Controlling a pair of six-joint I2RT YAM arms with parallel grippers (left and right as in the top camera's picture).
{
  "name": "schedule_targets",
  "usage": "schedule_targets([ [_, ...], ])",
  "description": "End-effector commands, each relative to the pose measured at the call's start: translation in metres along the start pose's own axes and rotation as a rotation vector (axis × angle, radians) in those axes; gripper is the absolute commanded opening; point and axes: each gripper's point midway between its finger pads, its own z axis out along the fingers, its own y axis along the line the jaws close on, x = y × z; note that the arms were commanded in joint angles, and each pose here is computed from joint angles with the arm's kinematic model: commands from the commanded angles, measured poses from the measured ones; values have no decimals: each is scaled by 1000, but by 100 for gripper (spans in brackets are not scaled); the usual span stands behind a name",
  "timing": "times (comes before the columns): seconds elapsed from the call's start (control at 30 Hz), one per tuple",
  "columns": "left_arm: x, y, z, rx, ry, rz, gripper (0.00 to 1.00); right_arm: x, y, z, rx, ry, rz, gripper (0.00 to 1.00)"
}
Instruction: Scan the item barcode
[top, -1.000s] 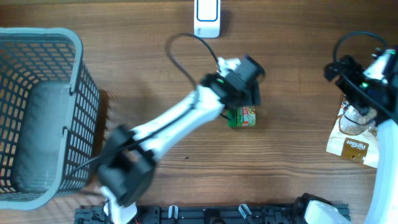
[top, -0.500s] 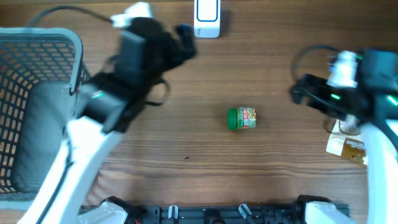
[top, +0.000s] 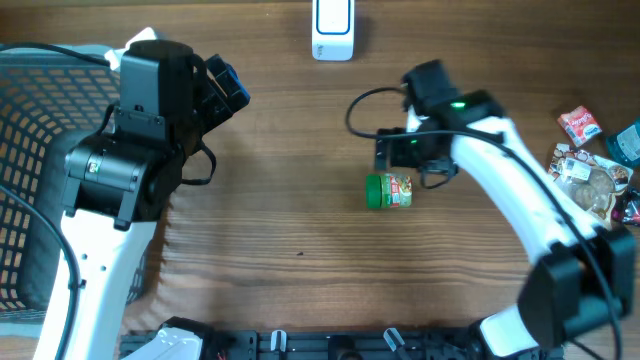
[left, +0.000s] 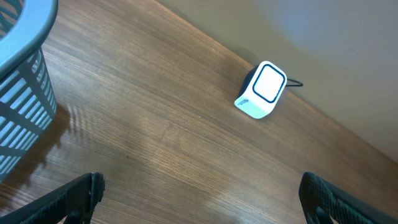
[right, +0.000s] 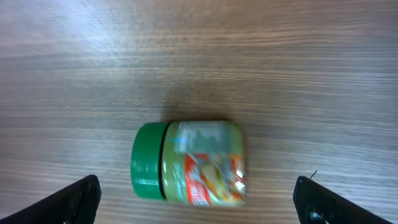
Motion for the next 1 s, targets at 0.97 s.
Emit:
schedule_targets([
  [0.97,0,21,1,-103,-10,30,100,6,1,35,97,53,-73,100],
])
